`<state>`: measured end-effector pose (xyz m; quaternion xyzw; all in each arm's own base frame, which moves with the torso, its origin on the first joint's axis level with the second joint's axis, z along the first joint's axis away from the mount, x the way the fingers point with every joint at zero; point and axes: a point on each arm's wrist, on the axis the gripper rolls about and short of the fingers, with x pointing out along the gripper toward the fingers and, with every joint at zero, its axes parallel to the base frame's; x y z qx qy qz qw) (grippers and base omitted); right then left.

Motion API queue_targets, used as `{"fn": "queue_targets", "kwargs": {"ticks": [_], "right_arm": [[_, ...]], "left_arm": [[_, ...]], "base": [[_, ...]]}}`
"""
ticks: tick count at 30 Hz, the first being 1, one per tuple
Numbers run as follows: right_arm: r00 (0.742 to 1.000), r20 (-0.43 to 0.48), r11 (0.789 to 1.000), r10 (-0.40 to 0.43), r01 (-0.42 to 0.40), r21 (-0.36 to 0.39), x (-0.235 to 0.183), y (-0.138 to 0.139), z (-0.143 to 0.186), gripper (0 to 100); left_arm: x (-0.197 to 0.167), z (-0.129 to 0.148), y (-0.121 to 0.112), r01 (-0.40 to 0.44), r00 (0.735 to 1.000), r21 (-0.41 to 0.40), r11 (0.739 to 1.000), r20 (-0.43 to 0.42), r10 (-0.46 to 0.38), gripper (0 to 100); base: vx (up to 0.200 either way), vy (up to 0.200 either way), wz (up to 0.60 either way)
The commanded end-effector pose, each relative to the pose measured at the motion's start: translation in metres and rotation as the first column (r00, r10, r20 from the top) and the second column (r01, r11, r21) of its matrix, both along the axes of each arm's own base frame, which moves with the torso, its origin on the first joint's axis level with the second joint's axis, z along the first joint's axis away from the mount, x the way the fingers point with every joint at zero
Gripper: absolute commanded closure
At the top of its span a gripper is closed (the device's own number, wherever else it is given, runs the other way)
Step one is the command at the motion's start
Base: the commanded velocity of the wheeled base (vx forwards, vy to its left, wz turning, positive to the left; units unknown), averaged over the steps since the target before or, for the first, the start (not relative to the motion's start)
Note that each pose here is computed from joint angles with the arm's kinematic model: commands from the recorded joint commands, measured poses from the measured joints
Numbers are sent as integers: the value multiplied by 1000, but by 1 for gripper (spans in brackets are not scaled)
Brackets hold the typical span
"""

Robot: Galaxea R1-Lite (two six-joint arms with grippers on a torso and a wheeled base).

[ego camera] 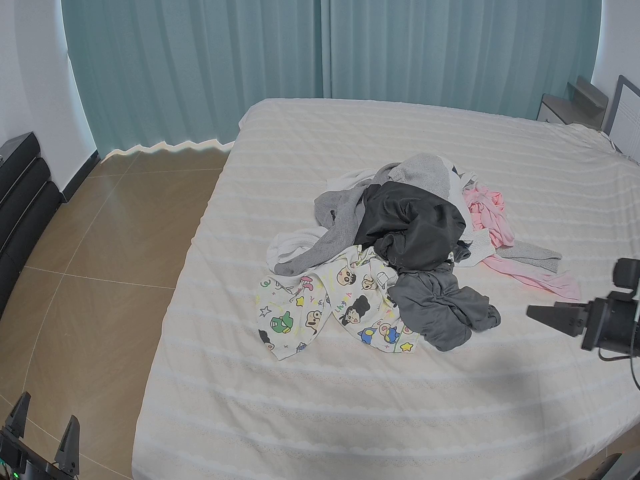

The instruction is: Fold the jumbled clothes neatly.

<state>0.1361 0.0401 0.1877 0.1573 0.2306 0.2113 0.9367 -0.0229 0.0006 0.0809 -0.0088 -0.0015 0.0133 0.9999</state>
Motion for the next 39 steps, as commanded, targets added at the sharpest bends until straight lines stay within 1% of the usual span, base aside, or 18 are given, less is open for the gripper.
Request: {"fn": "queue_targets", "kwargs": {"ticks": [1, 5, 12, 16, 17, 19, 22, 29, 30, 31, 33, 36, 38, 39], "right_arm": [[907, -421, 999, -20, 35, 27, 135, 126, -139, 0], [886, -463, 999, 8, 7, 31, 144, 134, -161, 0], [875, -483, 1000, 7, 3, 19, 158, 145, -180, 0], [868, -497, 1000, 2, 3, 8, 158, 145, -186, 0], [857, -516, 1000, -4, 3, -3, 156, 144, -194, 0], [848, -530, 1000, -11, 5, -12, 157, 144, -202, 0], [844, -536, 1000, -26, 22, -15, 162, 141, -208, 0], [861, -506, 999, -45, 51, -3, 170, 133, -198, 0], [868, -493, 998, -57, 68, 5, 176, 131, -195, 0], [868, -493, 998, -57, 68, 5, 176, 131, -195, 0], [877, -477, 996, -65, 84, 18, 184, 128, -192, 0], [885, -460, 995, -72, 95, 25, 192, 128, -190, 0], [886, -459, 995, -72, 95, 26, 192, 128, -190, 0], [891, -449, 995, -71, 97, 34, 196, 129, -190, 0]], "left_arm": [[0, -5, 0, -1, 1000, -1, 1000, 0, 1, 0], [0, -5, 0, -1, 1000, 1, 1000, 0, 1, 0], [0, -5, 0, -1, 1000, 1, 1000, 0, 1, 0], [0, -5, 0, -1, 1000, 1, 1000, 0, 1, 0], [0, -5, 0, -1, 1000, 1, 1000, 0, 1, 0], [0, -5, 0, -1, 1000, 1, 1000, 0, 1, 0], [0, -5, 0, -1, 1000, 1, 1000, 0, 1, 0], [0, -5, 0, -1, 1000, 1, 1000, 0, 1, 0], [0, -5, 0, -1, 1000, 1, 1000, 0, 1, 0], [0, -5, 0, -1, 1000, 1, 1000, 0, 1, 0], [0, -5, 0, -1, 1000, 1, 1000, 0, 1, 0], [0, -5, 0, -1, 1000, 1, 1000, 0, 1, 0], [0, -5, 0, -1, 1000, 1, 1000, 0, 1, 0], [0, -5, 0, -1, 1000, 1, 1000, 0, 1, 0]], "base": [[0, 0, 0], [0, 0, 0], [0, 0, 0], [0, 0, 0], [0, 0, 0], [0, 0, 0], [0, 0, 0], [0, 0, 0], [0, 0, 0], [0, 0, 0], [0, 0, 0], [0, 0, 0], [0, 0, 0], [0, 0, 0]]}}
